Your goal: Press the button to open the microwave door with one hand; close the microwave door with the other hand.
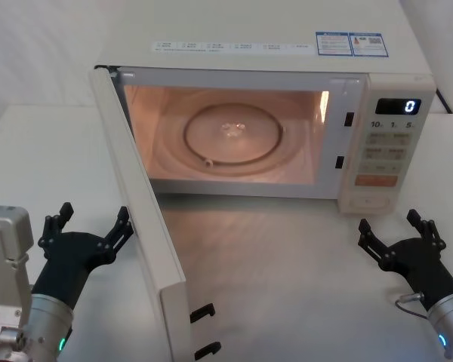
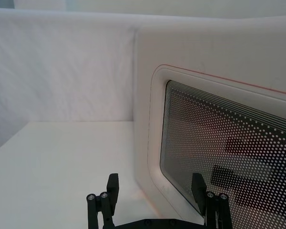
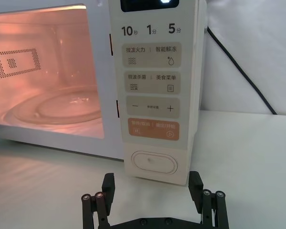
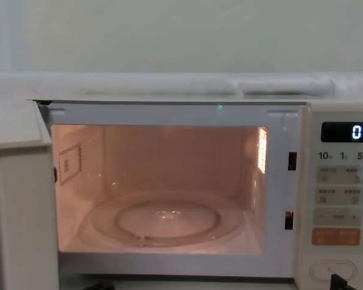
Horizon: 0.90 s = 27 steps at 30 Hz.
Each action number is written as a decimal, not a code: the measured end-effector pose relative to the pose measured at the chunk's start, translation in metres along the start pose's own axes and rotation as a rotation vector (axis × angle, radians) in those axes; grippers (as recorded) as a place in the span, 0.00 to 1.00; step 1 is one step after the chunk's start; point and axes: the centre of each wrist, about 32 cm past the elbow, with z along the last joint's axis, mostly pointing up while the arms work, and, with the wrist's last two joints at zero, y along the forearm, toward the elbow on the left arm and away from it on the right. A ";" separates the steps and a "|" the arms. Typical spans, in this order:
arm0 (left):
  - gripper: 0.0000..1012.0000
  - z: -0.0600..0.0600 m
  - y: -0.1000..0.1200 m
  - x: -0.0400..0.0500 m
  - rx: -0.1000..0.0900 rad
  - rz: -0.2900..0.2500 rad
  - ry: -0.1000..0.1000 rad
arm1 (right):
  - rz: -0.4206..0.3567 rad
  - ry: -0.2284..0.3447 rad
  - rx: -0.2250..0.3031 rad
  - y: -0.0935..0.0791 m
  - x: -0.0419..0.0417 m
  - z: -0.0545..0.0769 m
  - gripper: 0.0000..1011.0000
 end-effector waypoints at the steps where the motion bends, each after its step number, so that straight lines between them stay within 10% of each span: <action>1: 0.99 0.000 0.000 0.0000 0.000 0.000 0.000 | 0.000 0.000 0.000 0.000 0.0000 0.000 0.99; 27: 0.99 0.000 0.000 0.0000 0.000 0.000 0.000 | 0.000 0.000 0.000 0.000 0.0000 0.000 0.99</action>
